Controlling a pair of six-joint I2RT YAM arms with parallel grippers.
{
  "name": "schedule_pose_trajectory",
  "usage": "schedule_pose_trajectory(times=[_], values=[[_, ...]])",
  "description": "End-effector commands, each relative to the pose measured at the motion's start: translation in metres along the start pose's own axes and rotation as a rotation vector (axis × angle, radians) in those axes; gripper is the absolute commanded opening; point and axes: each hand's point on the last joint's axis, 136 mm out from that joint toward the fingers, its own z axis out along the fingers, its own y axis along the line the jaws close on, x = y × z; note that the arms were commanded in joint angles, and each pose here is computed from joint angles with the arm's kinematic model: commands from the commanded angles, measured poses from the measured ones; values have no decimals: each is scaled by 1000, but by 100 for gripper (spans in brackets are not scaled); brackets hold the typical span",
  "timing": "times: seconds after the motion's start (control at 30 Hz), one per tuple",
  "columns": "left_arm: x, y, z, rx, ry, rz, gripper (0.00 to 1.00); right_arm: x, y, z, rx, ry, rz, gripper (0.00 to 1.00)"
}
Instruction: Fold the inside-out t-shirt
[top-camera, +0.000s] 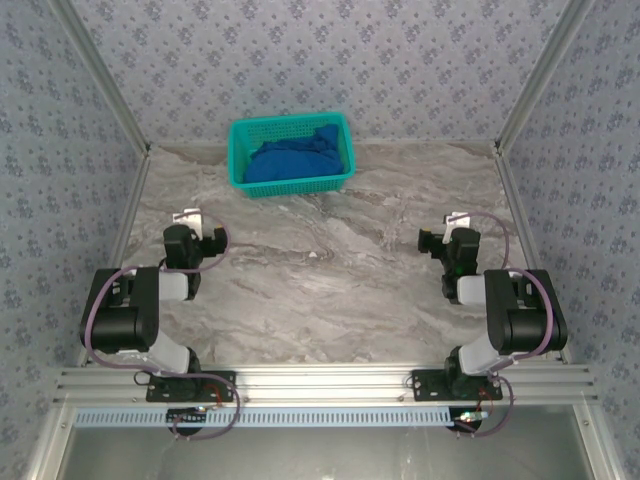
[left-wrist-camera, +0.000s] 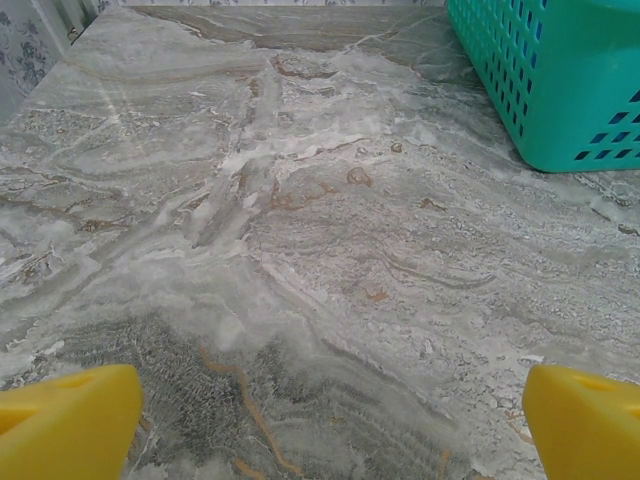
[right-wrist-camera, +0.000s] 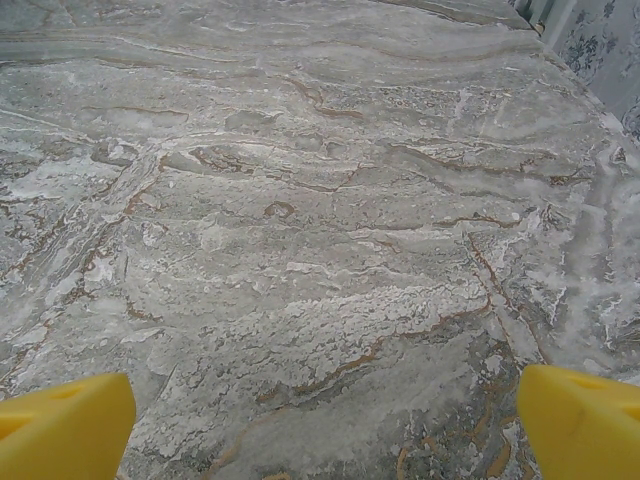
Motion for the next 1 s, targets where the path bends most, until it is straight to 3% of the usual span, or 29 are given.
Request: schedule_pose_trajectory(times=[0.0,0.13,0.17,0.23,0.3,0.37,0.5,0.63,0.83,0.9,0.97], values=[[-26,14,-9,-67,-15,-39,98,-20,-15,-6,94,-43,28,100],[-57,48,-40,-226,43,-258,98,-55,-57,-50,293,-104,192,100],[-66,37,-43,-149,52,-304,98,-65,-66,-67,308,-129,313,100],[-86,-10,-41,90,46,-318,96,-86,-45,-81,174,-171,375,97],[-102,-63,-34,247,72,-259,96,-109,9,-82,14,-148,274,95],[-108,-110,-20,325,151,-117,95,-118,64,-81,-86,-80,88,97],[-119,-146,26,351,291,25,92,-120,129,-79,-271,-42,-14,97],[-122,-160,72,366,402,101,97,-118,142,-76,-306,-29,14,98],[-91,-176,129,376,617,138,97,-104,139,-74,-291,5,40,98],[-96,-197,140,454,608,117,92,-97,134,-74,-274,15,55,98],[-111,-222,147,540,565,97,73,-91,132,-71,-259,28,77,99]])
